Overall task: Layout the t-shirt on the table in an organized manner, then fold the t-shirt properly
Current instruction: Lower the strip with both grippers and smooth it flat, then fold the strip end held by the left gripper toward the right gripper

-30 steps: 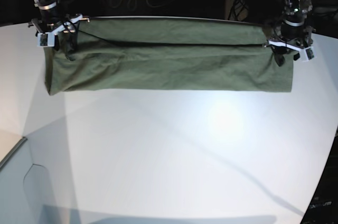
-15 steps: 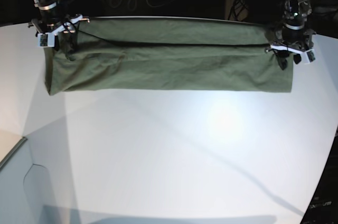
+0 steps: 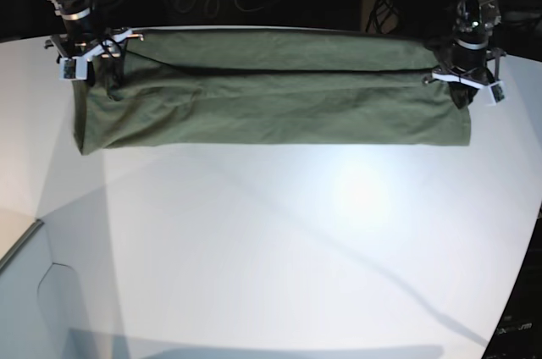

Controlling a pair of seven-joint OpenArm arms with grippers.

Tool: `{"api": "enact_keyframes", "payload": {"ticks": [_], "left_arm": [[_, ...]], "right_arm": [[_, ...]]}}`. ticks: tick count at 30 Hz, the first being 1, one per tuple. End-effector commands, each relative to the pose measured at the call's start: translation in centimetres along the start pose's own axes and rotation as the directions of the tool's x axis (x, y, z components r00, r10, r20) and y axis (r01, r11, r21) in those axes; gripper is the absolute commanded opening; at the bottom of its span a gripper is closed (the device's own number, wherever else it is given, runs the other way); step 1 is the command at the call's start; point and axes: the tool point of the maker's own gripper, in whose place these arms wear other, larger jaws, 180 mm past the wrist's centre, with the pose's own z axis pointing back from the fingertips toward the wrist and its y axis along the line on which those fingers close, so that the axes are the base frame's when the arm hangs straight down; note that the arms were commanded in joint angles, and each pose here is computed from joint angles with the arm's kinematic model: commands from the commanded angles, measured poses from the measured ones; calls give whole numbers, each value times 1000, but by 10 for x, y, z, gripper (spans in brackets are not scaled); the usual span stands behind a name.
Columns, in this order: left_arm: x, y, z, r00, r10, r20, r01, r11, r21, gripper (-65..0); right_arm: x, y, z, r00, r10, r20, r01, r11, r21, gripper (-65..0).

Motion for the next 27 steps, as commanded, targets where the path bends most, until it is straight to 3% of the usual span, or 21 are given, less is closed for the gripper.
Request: {"api": "enact_keyframes", "payload": {"ticks": [1, 8, 12, 19, 24, 27], "left_arm": [[16, -8, 3, 998, 6, 60, -5, 1000, -23, -650], [71, -62, 41, 973, 39, 227, -10, 991, -130, -650], [59, -125, 62, 976, 32, 213, 23, 967, -253, -650], [2, -240, 94, 990, -63, 123, 117, 857, -502, -649], [-28, -294, 113, 987, -128, 94, 159, 760, -630, -649], [-37, -309, 116, 986, -143, 86, 164, 732, -662, -649]], "right_arm": [[15, -2, -2, 998, 0, 55, 0, 1000, 3, -325], [18, -2, -4, 998, -3, 63, 3, 1000, 2, -325], [18, -2, -4, 998, -3, 63, 3, 1000, 2, -325], [18, -2, -4, 998, -3, 63, 3, 1000, 2, -325], [19, -2, -4, 998, -2, 66, 2, 1000, 2, -325], [20, -2, -4, 998, 0, 67, 0, 1000, 1, -325]]}}
